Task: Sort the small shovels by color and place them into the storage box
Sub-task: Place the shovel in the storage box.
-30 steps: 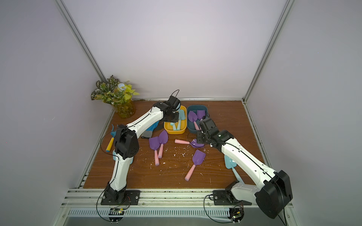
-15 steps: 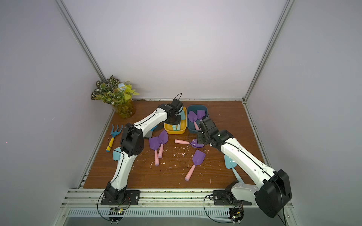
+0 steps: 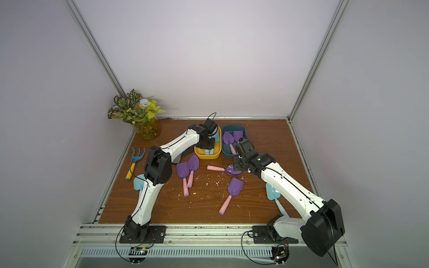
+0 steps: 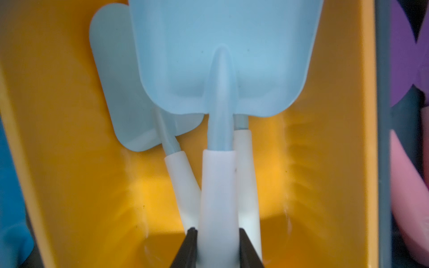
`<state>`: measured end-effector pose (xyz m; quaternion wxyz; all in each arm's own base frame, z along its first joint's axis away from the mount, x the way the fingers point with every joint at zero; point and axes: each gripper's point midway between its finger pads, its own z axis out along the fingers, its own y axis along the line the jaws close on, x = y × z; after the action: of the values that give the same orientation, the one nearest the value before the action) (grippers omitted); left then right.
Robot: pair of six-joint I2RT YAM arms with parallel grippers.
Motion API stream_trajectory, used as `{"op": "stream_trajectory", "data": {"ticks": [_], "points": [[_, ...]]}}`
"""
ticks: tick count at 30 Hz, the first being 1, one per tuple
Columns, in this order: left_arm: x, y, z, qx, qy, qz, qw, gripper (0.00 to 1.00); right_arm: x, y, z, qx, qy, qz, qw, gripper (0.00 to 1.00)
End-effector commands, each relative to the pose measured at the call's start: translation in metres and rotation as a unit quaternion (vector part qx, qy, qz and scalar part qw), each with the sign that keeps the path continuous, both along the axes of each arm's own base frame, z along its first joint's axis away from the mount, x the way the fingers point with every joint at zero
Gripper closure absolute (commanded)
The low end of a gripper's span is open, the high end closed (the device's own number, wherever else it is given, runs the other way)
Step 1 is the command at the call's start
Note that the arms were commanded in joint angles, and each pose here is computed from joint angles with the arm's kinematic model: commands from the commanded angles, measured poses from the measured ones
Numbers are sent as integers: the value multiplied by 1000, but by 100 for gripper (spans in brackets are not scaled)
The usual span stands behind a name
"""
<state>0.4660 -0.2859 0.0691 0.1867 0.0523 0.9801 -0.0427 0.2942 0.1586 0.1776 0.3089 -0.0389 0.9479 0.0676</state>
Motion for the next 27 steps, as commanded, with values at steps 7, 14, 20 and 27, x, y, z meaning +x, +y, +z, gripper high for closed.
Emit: {"op": "stream_trajectory", "data": {"ticks": [7, 14, 20, 27], "points": [[1, 6, -6, 9, 6, 7, 1000, 90, 6, 2, 12, 3, -13, 3, 1000, 52], [0, 4, -11, 7, 12, 7, 1000, 84, 8, 1, 9, -2, -10, 2, 1000, 52], [1, 4, -10, 7, 10, 6, 1000, 81, 10, 2, 4, -5, -5, 4, 1000, 52], [0, 3, -20, 7, 19, 6, 1000, 77, 12, 3, 4, -4, -5, 5, 1000, 52]]}}
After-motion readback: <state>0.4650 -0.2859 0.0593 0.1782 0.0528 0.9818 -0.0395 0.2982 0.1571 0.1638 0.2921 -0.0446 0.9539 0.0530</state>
